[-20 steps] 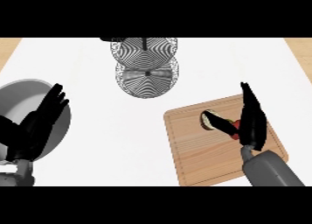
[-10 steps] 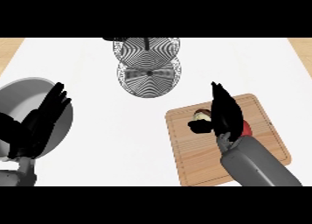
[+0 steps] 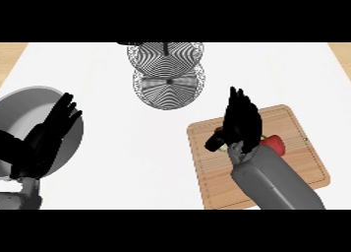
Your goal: Pick the cupcake from the cutting board and place it in the tiered basket
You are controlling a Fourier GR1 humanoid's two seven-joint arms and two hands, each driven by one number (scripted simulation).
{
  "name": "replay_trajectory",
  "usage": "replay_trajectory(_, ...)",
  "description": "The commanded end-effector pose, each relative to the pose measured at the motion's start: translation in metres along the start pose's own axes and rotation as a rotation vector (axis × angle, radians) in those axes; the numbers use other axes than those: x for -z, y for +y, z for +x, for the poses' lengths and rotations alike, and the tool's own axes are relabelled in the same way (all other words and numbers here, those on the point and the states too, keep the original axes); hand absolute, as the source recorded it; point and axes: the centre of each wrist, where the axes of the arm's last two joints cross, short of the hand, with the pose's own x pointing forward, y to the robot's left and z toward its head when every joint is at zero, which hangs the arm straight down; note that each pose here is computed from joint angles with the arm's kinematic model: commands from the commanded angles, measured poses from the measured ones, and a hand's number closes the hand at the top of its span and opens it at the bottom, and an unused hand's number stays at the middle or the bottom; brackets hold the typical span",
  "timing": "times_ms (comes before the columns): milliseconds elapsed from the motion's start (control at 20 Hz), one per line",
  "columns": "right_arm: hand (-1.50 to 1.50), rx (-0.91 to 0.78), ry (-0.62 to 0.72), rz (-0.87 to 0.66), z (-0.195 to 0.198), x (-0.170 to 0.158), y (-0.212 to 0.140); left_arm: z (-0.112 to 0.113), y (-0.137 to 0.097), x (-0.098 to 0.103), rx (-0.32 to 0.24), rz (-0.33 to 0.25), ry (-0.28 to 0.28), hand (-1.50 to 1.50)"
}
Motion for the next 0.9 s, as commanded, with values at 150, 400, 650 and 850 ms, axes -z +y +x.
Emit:
replay_trajectory(150, -1.50, -0.040, 0.215, -0.003, -0.008, 0.005, 0.009, -0.015, 0.002, -0.011, 0.019, 0.017, 0.045, 0.00)
replay_trajectory(400, -1.50, -0.079, 0.235, -0.061, -0.027, 0.026, 0.046, -0.008, 0.003, 0.008, -0.004, 0.008, 0.029, 0.00)
replay_trajectory(650, -1.50, -0.105, 0.239, -0.111, -0.045, 0.021, 0.033, -0.010, -0.011, 0.011, 0.011, 0.007, 0.055, 0.00)
replay_trajectory(850, -1.50, -0.129, 0.249, -0.089, -0.030, 0.032, 0.042, 0.011, 0.004, 0.008, -0.012, 0.013, 0.030, 0.00)
